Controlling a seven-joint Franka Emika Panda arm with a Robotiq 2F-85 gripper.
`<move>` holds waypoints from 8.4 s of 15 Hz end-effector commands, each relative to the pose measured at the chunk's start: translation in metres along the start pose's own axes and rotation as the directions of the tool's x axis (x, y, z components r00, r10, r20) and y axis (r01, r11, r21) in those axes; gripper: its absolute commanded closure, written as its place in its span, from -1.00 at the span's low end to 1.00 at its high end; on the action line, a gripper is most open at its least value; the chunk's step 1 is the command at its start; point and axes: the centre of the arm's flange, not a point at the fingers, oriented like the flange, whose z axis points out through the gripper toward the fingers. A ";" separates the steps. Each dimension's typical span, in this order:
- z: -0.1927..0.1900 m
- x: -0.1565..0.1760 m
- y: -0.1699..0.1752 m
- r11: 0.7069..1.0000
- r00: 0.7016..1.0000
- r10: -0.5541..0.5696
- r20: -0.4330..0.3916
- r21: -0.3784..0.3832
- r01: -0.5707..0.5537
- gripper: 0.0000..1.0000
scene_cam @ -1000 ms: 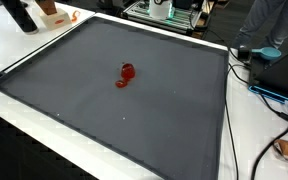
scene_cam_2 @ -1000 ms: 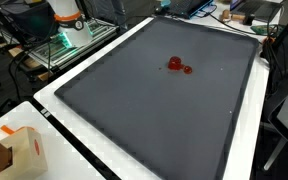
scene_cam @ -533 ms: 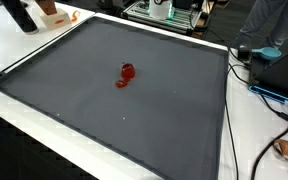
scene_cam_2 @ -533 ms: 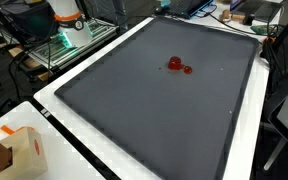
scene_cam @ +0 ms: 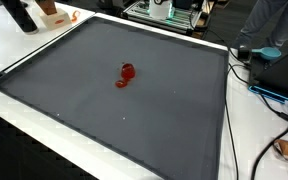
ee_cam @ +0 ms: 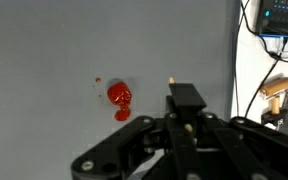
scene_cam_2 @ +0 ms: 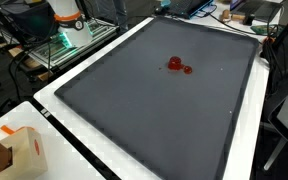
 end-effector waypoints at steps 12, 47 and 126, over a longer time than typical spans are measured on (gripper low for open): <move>0.123 0.085 0.100 0.951 0.984 0.003 -0.179 0.305 0.052 0.94; 0.202 0.098 0.149 0.941 0.950 0.252 -0.182 0.275 -0.197 0.94; 0.311 0.129 0.000 0.274 0.849 0.392 -0.353 -0.837 -0.475 0.94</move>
